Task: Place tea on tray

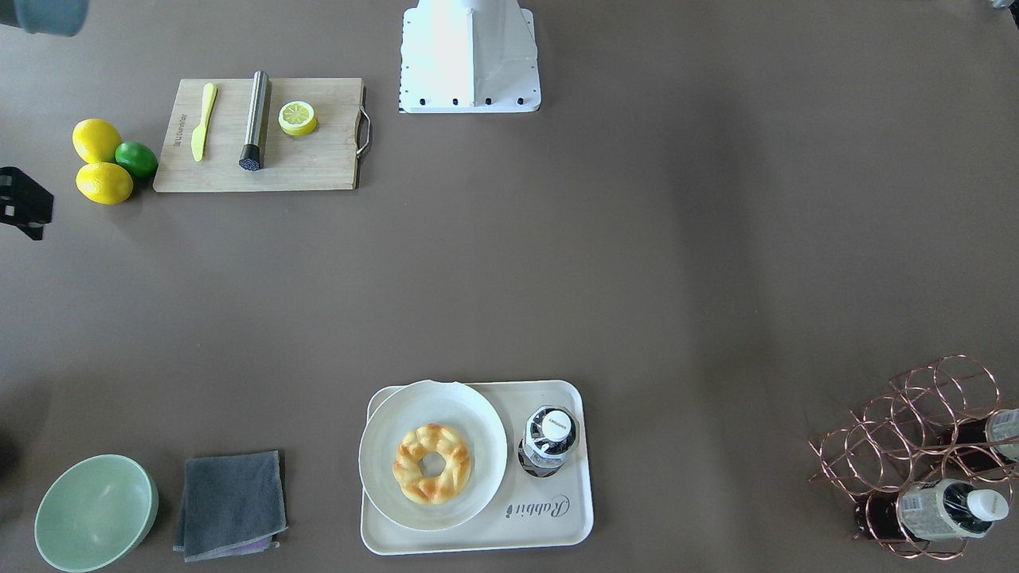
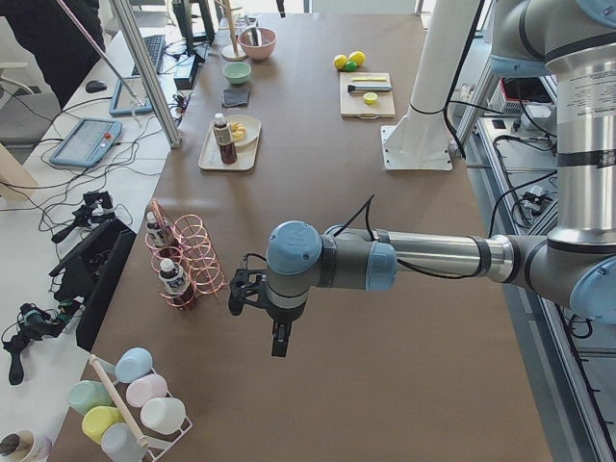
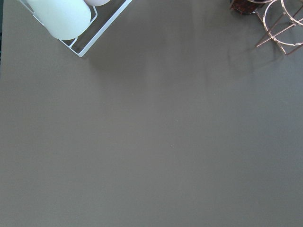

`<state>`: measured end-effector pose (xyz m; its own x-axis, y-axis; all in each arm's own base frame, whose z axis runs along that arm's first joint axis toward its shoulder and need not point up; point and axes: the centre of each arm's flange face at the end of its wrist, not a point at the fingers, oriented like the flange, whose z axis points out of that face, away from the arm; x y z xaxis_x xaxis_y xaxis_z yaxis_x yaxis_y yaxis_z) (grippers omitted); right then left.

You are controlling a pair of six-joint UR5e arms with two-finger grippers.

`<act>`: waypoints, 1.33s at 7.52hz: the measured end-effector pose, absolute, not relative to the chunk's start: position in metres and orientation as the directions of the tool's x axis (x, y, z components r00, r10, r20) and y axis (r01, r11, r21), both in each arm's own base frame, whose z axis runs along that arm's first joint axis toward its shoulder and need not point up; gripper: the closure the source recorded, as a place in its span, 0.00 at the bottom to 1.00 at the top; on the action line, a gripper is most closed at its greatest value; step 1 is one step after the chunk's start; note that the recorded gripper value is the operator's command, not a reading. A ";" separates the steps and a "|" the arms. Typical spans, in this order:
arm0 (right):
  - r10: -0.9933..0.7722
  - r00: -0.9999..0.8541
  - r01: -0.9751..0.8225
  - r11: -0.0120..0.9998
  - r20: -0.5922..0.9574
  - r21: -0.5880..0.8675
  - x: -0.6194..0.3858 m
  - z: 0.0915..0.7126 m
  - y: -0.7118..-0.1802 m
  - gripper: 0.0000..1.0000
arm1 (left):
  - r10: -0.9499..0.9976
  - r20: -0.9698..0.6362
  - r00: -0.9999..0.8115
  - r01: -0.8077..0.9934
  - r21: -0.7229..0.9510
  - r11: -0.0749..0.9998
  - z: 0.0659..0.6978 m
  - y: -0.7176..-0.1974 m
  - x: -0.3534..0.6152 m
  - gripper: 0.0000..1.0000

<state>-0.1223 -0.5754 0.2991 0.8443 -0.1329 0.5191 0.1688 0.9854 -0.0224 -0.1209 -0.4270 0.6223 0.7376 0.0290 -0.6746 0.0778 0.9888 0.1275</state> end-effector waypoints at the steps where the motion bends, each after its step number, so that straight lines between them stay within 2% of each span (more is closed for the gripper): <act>1: -0.130 0.830 0.189 0.980 0.543 -0.055 -0.069 0.359 -0.562 0.00 | 0.032 -0.674 0.738 0.090 0.145 0.985 0.621 -0.427 -0.126 0.02; 3: -0.093 0.811 0.165 0.983 0.578 -0.074 -0.002 0.451 -0.529 0.00 | 0.039 -0.672 0.740 0.098 0.164 0.982 0.623 -0.431 -0.129 0.02; 7: -0.042 0.805 0.107 0.991 0.591 -0.075 0.051 0.586 -0.482 0.00 | 0.084 -0.664 0.743 0.067 0.199 0.978 0.611 -0.454 -0.120 0.02; 10: 0.002 0.791 0.057 0.995 0.611 -0.077 0.078 0.636 -0.454 0.00 | 0.128 -0.660 0.740 0.009 0.200 0.980 0.609 -0.465 -0.094 0.02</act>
<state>0.0778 -0.4536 0.6363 0.7914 0.0022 0.6112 0.0565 0.9954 -0.0768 -0.0939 -0.4650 0.6086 0.7399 0.1279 -0.6605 0.0092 0.9797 0.2001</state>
